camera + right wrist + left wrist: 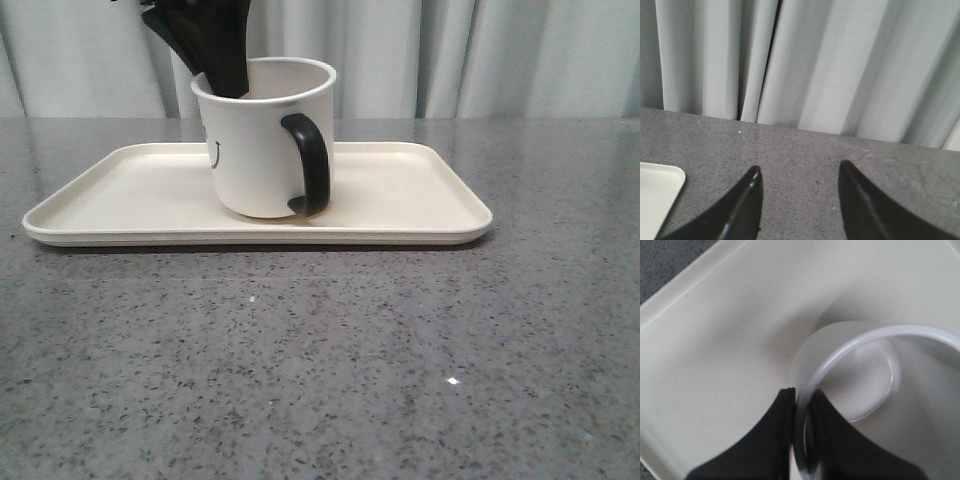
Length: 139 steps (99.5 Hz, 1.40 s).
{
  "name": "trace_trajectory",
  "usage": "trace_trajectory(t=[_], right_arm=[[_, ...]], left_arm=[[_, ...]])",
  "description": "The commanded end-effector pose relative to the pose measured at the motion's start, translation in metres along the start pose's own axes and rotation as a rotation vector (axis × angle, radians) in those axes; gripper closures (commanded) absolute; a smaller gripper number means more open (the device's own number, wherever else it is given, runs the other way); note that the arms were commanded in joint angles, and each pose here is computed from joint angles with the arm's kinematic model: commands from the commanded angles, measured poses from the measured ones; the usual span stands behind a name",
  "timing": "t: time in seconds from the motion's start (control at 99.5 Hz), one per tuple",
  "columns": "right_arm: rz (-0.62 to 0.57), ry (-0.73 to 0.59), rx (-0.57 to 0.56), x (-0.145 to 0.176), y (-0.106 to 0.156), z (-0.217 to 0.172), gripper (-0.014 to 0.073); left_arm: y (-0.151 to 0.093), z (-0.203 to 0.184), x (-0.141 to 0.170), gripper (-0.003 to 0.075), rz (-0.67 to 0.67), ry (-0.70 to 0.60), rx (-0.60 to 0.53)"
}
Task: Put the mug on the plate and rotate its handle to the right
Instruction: 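Carry the mug over the cream tray and lower it onto the tray, then open the left gripper and raise it away from the mug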
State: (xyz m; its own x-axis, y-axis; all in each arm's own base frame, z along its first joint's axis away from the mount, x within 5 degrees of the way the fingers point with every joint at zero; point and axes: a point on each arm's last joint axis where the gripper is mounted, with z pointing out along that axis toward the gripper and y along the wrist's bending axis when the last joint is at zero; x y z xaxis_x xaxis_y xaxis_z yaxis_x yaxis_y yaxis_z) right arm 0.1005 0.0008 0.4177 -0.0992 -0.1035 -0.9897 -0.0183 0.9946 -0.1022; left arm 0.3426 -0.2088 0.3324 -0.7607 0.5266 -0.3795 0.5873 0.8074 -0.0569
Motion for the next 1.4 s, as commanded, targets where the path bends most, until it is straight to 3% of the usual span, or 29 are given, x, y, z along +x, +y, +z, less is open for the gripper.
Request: trace_trajectory(t=[0.0,0.502,0.904,1.155,1.387], right_arm=[[-0.016,-0.097,0.014,-0.016,-0.002,-0.002,0.0224],[-0.016,-0.097,0.014,-0.016,-0.002,-0.002,0.0224],[-0.016,-0.095,0.014,-0.016,-0.002,-0.002,0.0224],[-0.016,-0.095,0.014,-0.016,-0.002,-0.002,0.0224],[-0.016,-0.094,0.014,-0.015,-0.002,-0.002,0.0224]], left_arm=[[-0.006,-0.028,-0.005,0.0731,0.003,-0.100,0.012],[-0.006,-0.027,-0.003,0.0713,0.003,-0.080,0.014],[-0.006,-0.027,-0.003,0.0460,0.003,-0.078,0.015],[-0.007,-0.044,-0.008,0.0454,0.011,-0.115,0.009],[-0.009,-0.081,-0.017,0.0454,0.024,-0.237,-0.001]])
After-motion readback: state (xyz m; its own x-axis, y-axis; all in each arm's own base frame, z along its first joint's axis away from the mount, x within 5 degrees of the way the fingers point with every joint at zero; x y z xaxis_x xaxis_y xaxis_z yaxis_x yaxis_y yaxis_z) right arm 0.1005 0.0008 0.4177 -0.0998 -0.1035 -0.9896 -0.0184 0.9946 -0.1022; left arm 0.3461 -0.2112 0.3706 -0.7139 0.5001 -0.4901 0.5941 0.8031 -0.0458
